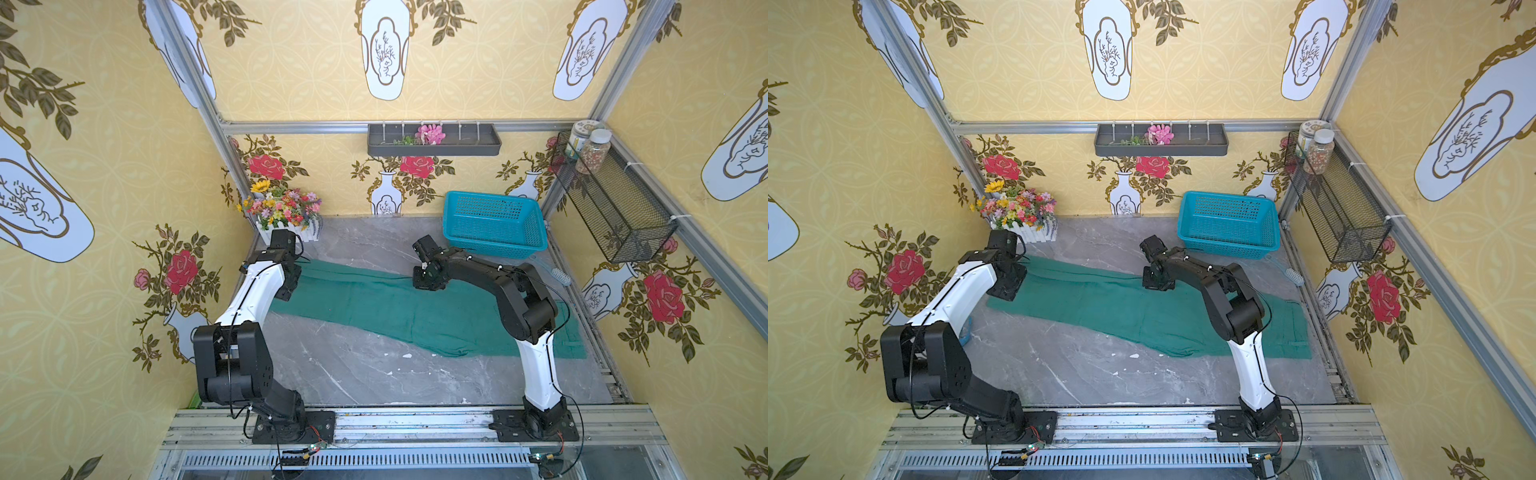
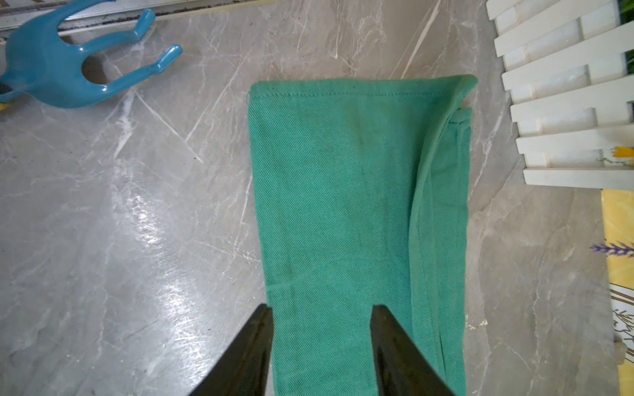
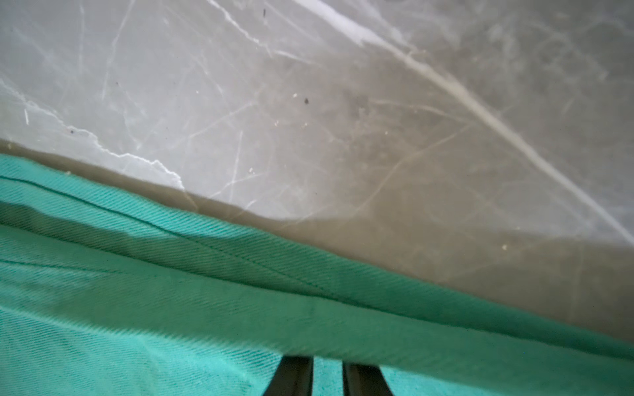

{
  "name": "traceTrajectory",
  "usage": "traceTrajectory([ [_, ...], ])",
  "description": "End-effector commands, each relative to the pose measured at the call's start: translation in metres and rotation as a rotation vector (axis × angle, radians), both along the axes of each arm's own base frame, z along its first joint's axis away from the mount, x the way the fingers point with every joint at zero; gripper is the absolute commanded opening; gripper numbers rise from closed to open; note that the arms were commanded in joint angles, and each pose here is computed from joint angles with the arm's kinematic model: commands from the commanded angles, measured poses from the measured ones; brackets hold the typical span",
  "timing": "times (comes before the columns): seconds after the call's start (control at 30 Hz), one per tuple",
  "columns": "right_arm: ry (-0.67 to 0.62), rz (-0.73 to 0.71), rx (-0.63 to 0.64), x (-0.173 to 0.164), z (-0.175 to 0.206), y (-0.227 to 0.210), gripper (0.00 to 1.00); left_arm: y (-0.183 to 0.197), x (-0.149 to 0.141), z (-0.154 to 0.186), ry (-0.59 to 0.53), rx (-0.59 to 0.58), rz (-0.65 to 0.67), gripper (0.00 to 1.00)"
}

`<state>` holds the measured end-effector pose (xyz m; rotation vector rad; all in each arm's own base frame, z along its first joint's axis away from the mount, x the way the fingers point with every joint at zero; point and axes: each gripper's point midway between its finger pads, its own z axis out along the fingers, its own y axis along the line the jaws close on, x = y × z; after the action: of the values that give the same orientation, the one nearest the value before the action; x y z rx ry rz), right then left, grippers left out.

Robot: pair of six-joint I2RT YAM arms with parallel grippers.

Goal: Roll up the long pants
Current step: Fold the long pant at the center of the board.

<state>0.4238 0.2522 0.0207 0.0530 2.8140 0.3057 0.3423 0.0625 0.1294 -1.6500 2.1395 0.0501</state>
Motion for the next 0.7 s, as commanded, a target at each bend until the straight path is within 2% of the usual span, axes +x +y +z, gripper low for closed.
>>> traceTrajectory([
  [0.0,-0.038,-0.001,-0.011,0.012,-0.001,-0.003,0.23,-0.002,-0.003,-0.006,0.028,-0.008,-0.019,0.53],
  [0.13,-0.079,0.011,0.006,0.026,0.006,0.002,0.28,-0.004,-0.002,-0.009,0.026,-0.013,-0.032,0.53],
  [0.23,-0.123,0.022,0.015,0.038,0.019,0.006,0.39,-0.008,0.004,-0.014,0.014,-0.027,-0.064,0.53],
  [0.4,-0.17,0.037,0.053,0.043,0.044,0.012,0.43,-0.021,0.02,-0.027,-0.003,-0.081,-0.151,0.5],
  [0.5,-0.171,0.056,0.094,0.024,0.059,0.017,0.44,-0.023,0.026,-0.029,-0.019,-0.086,-0.166,0.49],
  [0.6,-0.108,0.069,0.103,-0.015,0.055,0.024,0.44,-0.018,0.029,-0.027,-0.03,-0.061,-0.159,0.49],
  [0.67,-0.039,0.103,0.058,-0.048,0.047,0.035,0.44,-0.015,0.03,-0.024,-0.033,-0.041,-0.151,0.5],
])
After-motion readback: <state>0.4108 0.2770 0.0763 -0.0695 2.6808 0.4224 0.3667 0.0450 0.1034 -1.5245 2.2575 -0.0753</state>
